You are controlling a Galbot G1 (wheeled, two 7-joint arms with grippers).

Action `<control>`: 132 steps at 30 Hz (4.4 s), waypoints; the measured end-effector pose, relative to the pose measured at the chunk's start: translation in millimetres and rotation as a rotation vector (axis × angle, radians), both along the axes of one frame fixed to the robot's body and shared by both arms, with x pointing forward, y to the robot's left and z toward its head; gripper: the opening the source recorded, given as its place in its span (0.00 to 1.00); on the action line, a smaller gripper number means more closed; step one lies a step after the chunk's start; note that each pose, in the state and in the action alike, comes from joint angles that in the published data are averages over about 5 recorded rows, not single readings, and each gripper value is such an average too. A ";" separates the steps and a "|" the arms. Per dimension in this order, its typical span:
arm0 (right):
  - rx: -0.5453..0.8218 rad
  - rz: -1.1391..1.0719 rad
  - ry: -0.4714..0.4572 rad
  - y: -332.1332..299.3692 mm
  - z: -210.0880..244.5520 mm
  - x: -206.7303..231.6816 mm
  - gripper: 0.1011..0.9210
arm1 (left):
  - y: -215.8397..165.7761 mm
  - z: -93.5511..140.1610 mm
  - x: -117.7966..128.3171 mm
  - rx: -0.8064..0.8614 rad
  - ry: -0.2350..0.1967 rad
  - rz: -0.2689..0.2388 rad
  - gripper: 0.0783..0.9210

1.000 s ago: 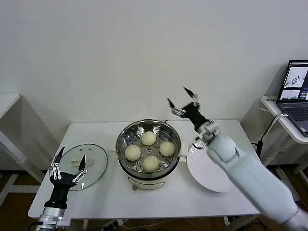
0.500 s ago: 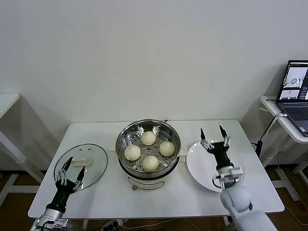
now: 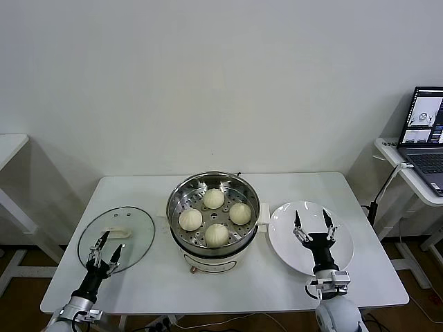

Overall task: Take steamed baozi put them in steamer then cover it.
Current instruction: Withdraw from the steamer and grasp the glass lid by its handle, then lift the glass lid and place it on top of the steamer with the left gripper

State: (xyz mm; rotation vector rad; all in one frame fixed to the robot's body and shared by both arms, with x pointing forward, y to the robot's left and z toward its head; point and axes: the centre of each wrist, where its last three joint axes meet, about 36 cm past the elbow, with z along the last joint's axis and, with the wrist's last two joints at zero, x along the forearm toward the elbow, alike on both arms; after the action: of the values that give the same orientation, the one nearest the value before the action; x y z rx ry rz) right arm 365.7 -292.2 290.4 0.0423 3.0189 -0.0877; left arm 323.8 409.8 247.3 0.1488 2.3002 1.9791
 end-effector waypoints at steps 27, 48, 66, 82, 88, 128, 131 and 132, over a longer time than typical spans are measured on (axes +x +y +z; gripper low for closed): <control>-0.019 -0.023 0.033 0.4 -18.3 -18.3 0.88 | 9.2 1.5 55.9 0.094 0.047 0.113 0.88; -0.043 -0.010 0.036 5.1 -27.1 -21.5 0.88 | -7.8 11.9 74.7 0.080 0.094 0.162 0.88; -0.054 -0.003 0.023 9.0 -25.1 -16.8 0.88 | -11.1 4.7 82.1 0.087 0.140 0.181 0.53; -0.056 -0.003 0.015 10.6 -26.1 -16.9 0.88 | -11.9 5.2 82.8 0.088 0.126 0.188 0.14; -0.054 -0.002 0.010 11.6 -26.6 -15.5 0.88 | -4.7 22.1 78.2 0.096 0.073 0.196 0.14; -0.040 -0.042 0.008 9.2 -33.2 -3.8 0.88 | -261.9 233.1 35.5 -0.108 -0.094 -0.009 0.14; -0.037 -0.044 0.007 9.8 -33.6 -2.7 0.88 | -276.4 228.4 41.3 -0.098 -0.068 -0.008 0.14; -0.037 -0.045 0.007 9.8 -33.7 -2.5 0.88 | -280.2 226.4 43.3 -0.093 -0.061 -0.007 0.14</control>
State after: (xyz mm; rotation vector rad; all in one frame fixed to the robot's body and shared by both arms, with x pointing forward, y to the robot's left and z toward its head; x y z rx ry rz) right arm 363.2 -282.4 256.7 0.1064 3.0232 -0.1478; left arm 367.1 129.5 473.7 0.0868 2.3443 1.8426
